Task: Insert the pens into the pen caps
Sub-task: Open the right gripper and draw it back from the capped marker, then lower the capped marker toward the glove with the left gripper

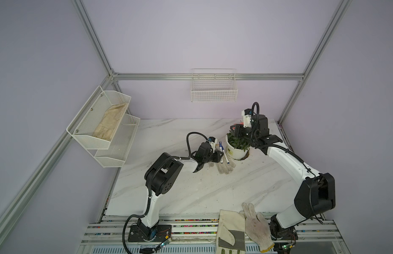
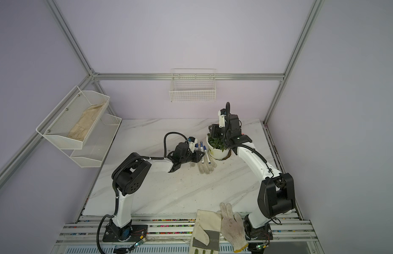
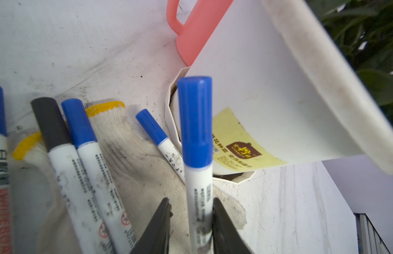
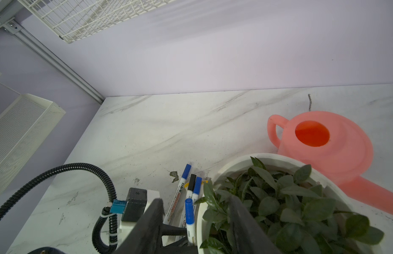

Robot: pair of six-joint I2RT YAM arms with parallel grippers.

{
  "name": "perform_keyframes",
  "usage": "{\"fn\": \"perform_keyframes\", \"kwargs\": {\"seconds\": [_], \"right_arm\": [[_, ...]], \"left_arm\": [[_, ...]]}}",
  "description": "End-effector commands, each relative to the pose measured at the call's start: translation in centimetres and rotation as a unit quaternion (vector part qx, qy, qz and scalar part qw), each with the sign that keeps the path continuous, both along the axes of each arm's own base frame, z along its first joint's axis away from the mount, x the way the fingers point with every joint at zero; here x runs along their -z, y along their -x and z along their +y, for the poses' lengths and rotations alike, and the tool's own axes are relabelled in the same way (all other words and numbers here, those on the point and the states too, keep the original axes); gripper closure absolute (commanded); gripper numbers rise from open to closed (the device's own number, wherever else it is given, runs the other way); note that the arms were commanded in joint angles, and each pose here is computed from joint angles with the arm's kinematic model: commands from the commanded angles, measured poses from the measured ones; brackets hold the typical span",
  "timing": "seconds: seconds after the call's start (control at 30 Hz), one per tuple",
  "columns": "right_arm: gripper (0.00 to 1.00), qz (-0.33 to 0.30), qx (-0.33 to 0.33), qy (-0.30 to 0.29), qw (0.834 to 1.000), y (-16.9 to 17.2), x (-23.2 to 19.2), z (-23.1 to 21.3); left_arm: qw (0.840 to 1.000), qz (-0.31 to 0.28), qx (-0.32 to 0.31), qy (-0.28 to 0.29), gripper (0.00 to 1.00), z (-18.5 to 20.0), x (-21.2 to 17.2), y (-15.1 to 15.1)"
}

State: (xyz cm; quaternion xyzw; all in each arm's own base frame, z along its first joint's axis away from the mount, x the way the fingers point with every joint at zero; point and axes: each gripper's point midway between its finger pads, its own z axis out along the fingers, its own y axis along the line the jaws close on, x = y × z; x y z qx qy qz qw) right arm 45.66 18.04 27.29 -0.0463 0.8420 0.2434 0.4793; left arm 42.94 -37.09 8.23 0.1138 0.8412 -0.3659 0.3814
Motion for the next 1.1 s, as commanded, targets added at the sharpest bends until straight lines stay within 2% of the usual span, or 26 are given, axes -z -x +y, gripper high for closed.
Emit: {"fn": "perform_keyframes", "kwargs": {"seconds": [0.0,0.33,0.53,0.67,1.07], "right_arm": [[0.5,-0.004,-0.009,-0.007,1.0,0.3,-0.5,0.1],[0.51,0.024,-0.036,-0.027,0.999,0.1,0.7,1.4],[0.52,0.034,-0.048,-0.034,0.998,0.0,1.2,2.0],[0.52,0.039,-0.056,-0.04,0.997,0.1,1.3,2.3],[0.52,0.049,-0.058,-0.04,0.996,0.1,1.8,2.4]], "left_arm": [[0.999,-0.032,-0.003,0.017,0.69,-1.0,-3.5,-1.7],[1.0,-0.001,-0.021,-0.023,0.74,-0.7,-2.2,-2.5],[0.999,0.017,-0.025,-0.037,0.83,-0.8,-1.2,-2.9],[0.999,0.024,-0.024,-0.039,0.84,-1.0,-0.8,-3.1],[0.998,0.033,-0.027,-0.047,0.66,-1.0,-1.0,-3.3]]}}
